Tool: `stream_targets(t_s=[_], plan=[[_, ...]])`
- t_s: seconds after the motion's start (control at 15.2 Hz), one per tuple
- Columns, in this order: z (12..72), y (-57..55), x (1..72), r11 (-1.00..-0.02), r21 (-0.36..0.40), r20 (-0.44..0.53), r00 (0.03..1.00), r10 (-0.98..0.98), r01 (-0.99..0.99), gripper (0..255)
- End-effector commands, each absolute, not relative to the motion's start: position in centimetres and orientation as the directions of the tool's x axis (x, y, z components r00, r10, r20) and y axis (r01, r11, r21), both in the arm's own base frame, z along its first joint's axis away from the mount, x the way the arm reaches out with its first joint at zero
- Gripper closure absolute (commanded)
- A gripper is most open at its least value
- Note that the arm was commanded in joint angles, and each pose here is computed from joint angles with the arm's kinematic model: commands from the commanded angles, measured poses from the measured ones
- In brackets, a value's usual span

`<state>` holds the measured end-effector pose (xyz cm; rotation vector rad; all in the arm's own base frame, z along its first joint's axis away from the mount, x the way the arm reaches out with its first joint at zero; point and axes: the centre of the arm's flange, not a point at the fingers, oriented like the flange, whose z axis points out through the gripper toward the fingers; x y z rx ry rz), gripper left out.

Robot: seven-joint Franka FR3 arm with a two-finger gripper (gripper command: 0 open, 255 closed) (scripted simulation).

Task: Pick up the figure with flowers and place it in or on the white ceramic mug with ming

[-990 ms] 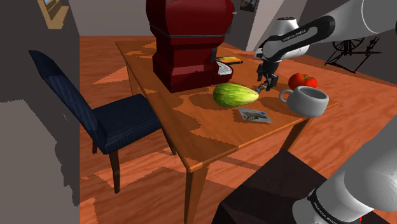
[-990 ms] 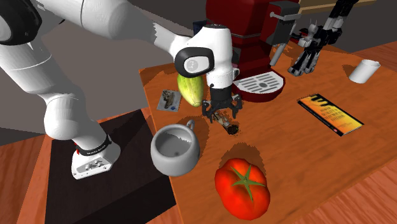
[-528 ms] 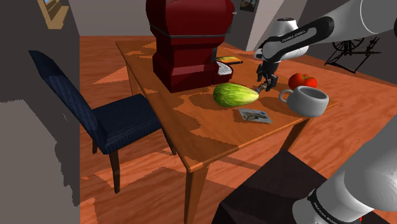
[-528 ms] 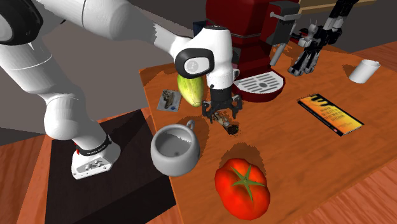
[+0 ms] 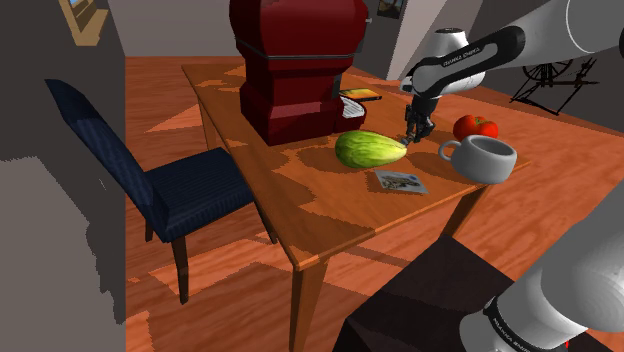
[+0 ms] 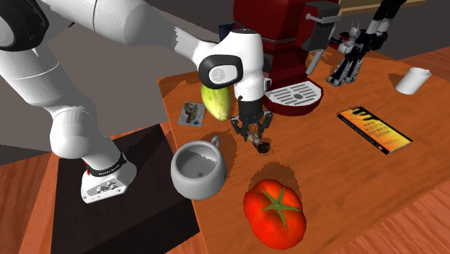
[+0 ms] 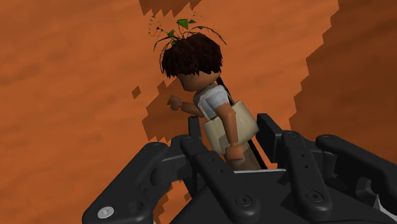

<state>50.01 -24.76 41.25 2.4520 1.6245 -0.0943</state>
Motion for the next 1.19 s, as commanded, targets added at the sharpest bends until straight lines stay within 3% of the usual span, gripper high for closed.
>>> stream_targets(t_s=[0.0,1.12], plan=[[41.2,-24.8,50.0,-0.377,0.129,-0.162,0.395,0.904,0.917,255],[49.7,-24.8,50.0,-0.377,0.129,-0.162,0.395,0.904,0.917,255]])
